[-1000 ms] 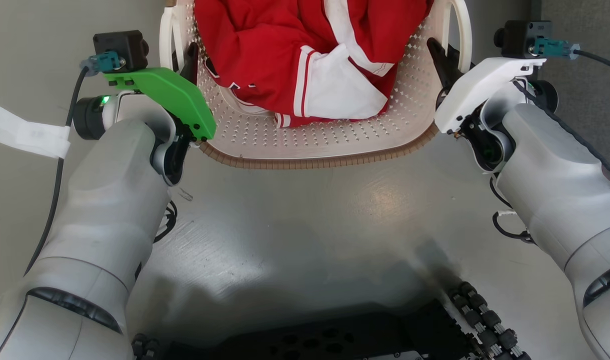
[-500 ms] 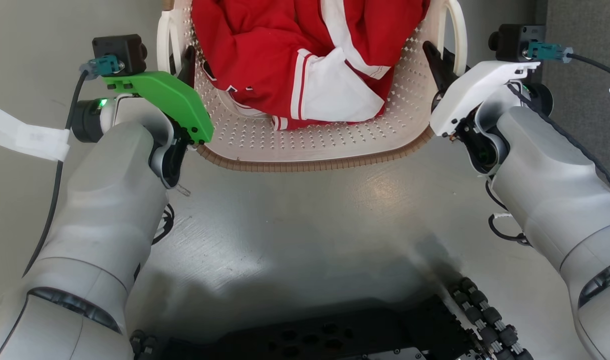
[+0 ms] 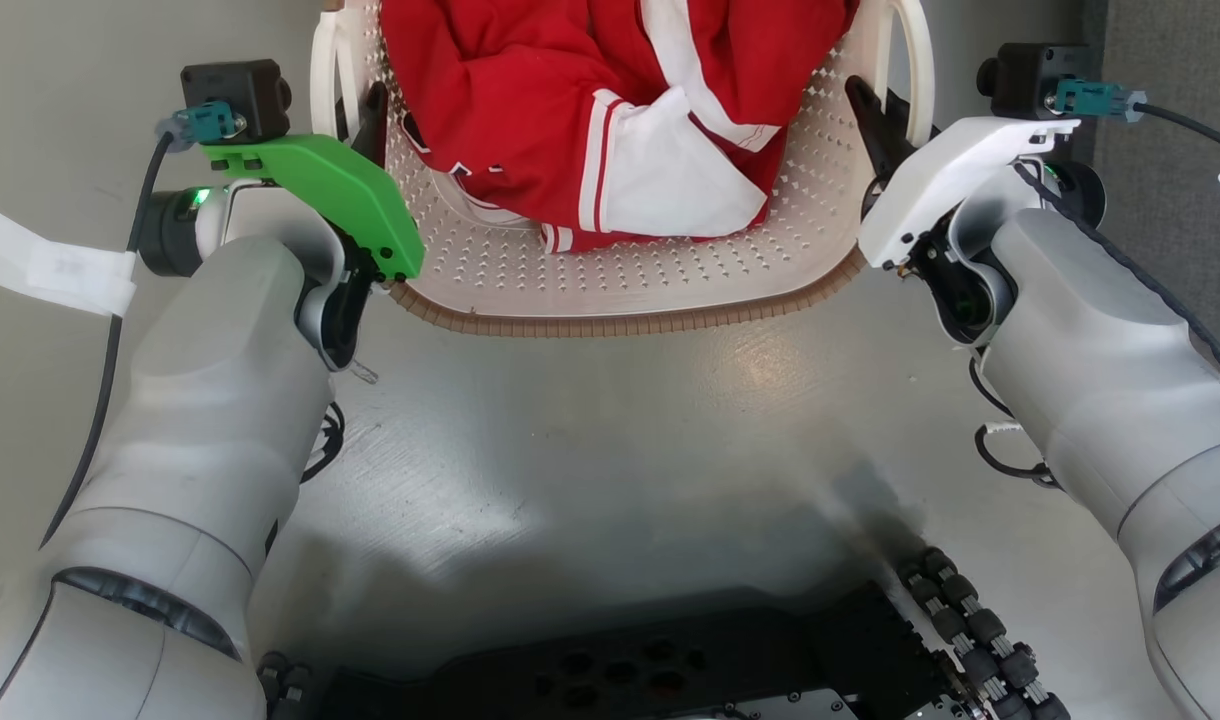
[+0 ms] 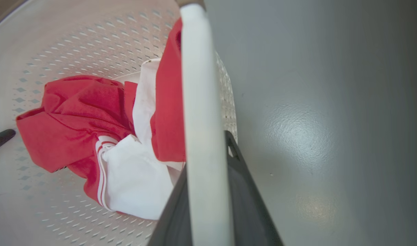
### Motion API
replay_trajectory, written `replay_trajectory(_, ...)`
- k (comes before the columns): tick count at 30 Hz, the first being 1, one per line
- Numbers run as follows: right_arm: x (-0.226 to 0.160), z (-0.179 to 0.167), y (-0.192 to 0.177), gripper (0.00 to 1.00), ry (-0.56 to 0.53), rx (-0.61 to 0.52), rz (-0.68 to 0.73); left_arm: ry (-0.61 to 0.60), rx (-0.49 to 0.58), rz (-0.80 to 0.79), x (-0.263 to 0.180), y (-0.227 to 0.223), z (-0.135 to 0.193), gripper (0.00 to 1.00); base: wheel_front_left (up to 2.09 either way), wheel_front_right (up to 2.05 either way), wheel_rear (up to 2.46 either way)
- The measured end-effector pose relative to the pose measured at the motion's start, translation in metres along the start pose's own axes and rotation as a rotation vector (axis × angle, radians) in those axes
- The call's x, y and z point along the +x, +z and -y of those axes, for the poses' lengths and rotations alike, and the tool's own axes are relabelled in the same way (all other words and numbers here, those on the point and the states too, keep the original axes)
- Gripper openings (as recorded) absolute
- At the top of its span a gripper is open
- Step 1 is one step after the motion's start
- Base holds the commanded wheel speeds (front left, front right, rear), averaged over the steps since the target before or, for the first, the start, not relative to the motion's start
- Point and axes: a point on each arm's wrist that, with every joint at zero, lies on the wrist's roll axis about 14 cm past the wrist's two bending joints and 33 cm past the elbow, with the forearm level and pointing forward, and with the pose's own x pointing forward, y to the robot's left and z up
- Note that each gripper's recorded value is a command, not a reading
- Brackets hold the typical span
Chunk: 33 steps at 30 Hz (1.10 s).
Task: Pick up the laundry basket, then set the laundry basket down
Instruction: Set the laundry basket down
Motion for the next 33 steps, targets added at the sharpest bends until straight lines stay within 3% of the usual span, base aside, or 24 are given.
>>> replay_trajectory(7,0.001,0.0,-0.005,0.0,0.001,-0.001,-0.012,0.002,0.003,-0.013,0.0,-0.005,-0.002,0.0,0.0,0.0,0.0)
replay_trajectory(8,0.002,0.0,-0.005,0.08,0.0,0.0,-0.012,0.002,0.005,-0.013,0.0,-0.005,-0.003,0.0,0.0,0.0,0.0)
replay_trajectory(9,0.002,0.0,-0.005,0.26,0.0,0.003,-0.012,0.002,0.005,-0.014,0.0,-0.005,-0.003,0.0,0.0,0.0,0.0)
replay_trajectory(10,0.002,0.0,-0.005,0.44,-0.002,0.003,-0.012,0.003,0.005,-0.014,0.0,-0.005,-0.003,0.5,0.0,0.0,0.0)
replay_trajectory(11,0.002,0.0,-0.004,0.44,-0.001,0.004,-0.012,0.006,0.0,-0.015,0.0,-0.006,-0.004,0.5,0.0,0.0,0.0)
replay_trajectory(12,0.002,0.0,-0.004,0.82,0.003,0.006,-0.011,0.01,-0.001,-0.017,0.0,-0.006,-0.005,1.0,0.0,0.0,0.0)
replay_trajectory(13,0.002,0.001,-0.003,1.0,-0.001,0.009,-0.011,0.012,-0.001,-0.017,-0.001,-0.006,-0.006,1.0,0.0,0.0,0.0)
replay_trajectory(33,-0.01,0.004,0.015,1.0,-0.026,0.011,0.026,0.032,0.028,-0.01,-0.012,0.005,-0.006,1.0,0.0,0.0,0.0)
